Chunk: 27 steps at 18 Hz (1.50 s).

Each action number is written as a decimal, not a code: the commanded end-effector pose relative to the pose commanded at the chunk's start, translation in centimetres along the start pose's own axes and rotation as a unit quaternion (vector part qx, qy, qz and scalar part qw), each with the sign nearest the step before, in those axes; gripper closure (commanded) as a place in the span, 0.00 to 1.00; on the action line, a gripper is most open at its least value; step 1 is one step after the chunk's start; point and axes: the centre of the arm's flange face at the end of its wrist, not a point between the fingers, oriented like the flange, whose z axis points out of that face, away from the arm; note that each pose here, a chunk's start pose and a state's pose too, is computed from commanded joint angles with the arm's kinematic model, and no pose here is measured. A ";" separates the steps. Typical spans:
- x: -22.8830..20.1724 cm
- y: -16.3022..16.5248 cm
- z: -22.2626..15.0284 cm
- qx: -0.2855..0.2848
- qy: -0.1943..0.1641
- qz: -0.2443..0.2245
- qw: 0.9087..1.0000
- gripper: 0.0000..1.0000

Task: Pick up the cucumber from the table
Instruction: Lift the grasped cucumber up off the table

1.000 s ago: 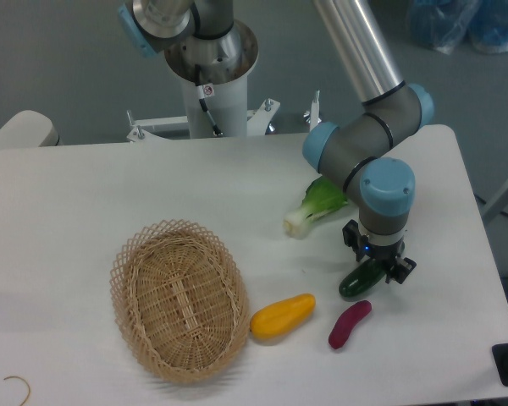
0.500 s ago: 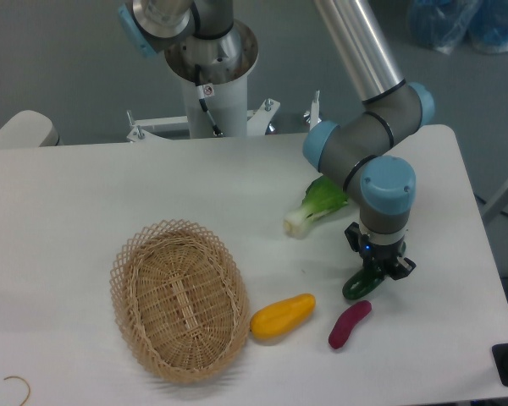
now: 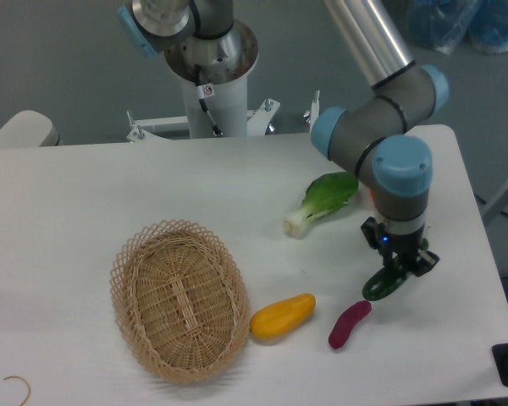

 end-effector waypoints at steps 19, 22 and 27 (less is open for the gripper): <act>0.1 1.4 -13.3 0.158 0.031 -0.067 0.985 0.86; 0.2 1.1 -13.4 0.159 0.032 -0.065 0.985 0.86; 0.3 0.7 -13.3 0.159 0.032 -0.062 0.985 0.86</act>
